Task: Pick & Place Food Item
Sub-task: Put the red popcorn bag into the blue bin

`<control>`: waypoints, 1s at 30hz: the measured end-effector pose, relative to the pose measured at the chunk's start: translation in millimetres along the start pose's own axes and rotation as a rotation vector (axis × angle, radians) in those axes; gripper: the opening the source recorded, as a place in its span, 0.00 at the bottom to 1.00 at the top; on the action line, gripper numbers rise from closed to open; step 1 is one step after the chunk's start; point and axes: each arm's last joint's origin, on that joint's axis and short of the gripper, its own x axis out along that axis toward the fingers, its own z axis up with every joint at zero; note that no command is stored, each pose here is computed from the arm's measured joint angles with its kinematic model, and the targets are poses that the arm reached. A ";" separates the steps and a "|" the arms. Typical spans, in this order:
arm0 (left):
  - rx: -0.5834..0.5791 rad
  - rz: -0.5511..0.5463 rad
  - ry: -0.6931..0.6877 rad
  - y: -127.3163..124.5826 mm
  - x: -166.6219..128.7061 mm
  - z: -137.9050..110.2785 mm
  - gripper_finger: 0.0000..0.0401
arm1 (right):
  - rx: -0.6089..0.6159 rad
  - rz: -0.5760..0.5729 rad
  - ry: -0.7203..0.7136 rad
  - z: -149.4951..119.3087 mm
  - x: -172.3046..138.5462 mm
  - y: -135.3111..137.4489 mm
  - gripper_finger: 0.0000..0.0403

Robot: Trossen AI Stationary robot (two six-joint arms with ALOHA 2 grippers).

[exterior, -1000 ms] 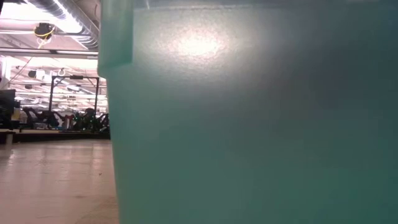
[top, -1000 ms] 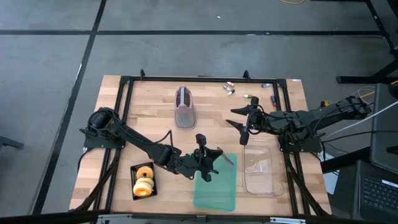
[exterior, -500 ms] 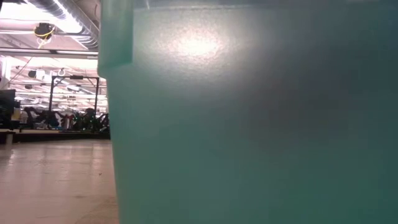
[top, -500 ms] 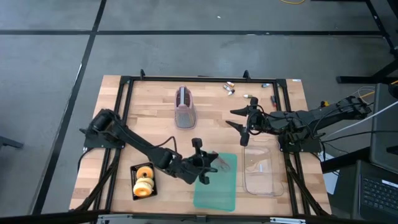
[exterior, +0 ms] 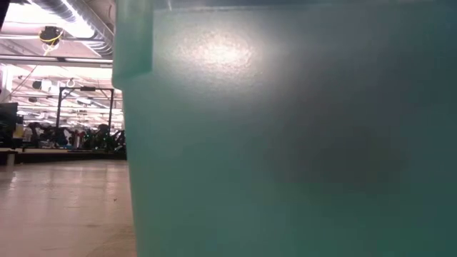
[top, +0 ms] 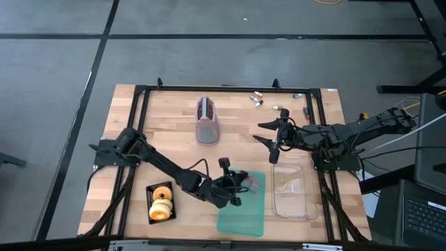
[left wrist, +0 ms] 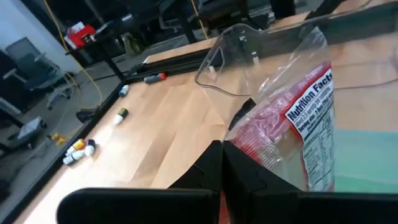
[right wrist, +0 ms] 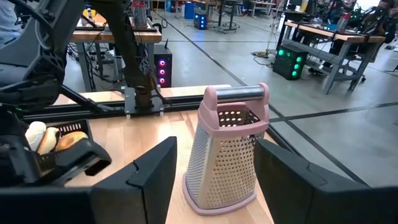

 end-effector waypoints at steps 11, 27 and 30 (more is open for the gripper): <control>-0.066 -0.169 -0.004 -18.5 -13.4 -3.5 0.02 | 0.002 0.000 0.000 0.0 -0.1 0.0 0.53; -0.100 -0.216 -0.046 -6.3 -22.1 16.6 0.49 | 0.019 0.030 0.002 -0.1 0.0 1.0 0.53; -0.119 -0.248 -0.084 2.4 -32.6 31.1 0.55 | 0.019 0.030 0.002 0.0 -0.1 0.9 0.53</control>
